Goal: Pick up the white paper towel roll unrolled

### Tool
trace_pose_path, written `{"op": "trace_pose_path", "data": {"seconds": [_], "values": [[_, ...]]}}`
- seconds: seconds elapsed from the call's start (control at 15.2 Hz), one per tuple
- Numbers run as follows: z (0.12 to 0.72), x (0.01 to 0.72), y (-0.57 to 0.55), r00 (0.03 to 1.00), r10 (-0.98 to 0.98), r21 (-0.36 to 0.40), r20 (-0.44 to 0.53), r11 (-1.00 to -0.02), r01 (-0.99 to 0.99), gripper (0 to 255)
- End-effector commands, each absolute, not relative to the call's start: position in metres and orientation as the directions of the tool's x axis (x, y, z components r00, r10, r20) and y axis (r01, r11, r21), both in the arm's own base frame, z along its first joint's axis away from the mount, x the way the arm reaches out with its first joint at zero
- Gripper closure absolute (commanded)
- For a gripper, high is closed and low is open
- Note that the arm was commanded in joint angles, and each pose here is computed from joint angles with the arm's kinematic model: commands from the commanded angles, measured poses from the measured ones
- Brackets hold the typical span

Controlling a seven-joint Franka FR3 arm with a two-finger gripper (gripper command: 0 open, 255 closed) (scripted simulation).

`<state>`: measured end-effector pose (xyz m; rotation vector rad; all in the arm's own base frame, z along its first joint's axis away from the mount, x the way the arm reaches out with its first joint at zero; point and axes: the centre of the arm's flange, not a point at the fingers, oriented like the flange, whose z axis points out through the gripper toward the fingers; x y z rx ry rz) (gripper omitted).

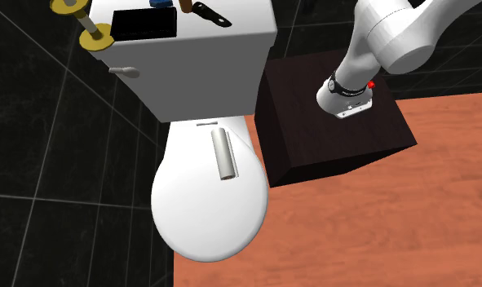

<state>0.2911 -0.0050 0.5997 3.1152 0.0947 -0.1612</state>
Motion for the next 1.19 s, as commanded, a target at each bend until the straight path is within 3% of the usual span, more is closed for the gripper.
{"op": "trace_pose_path", "data": {"seconds": [0.0,0.53,1.12], "values": [[0.600,0.291,-0.005,0.993,0.060,0.018,-0.104,-0.998,0.062,0],[0.515,0.321,0.054,0.971,-0.210,0.057,-0.117,-0.977,-0.204,0],[0.416,0.370,0.104,0.862,-0.493,0.104,-0.119,-0.869,-0.483,0]]}}
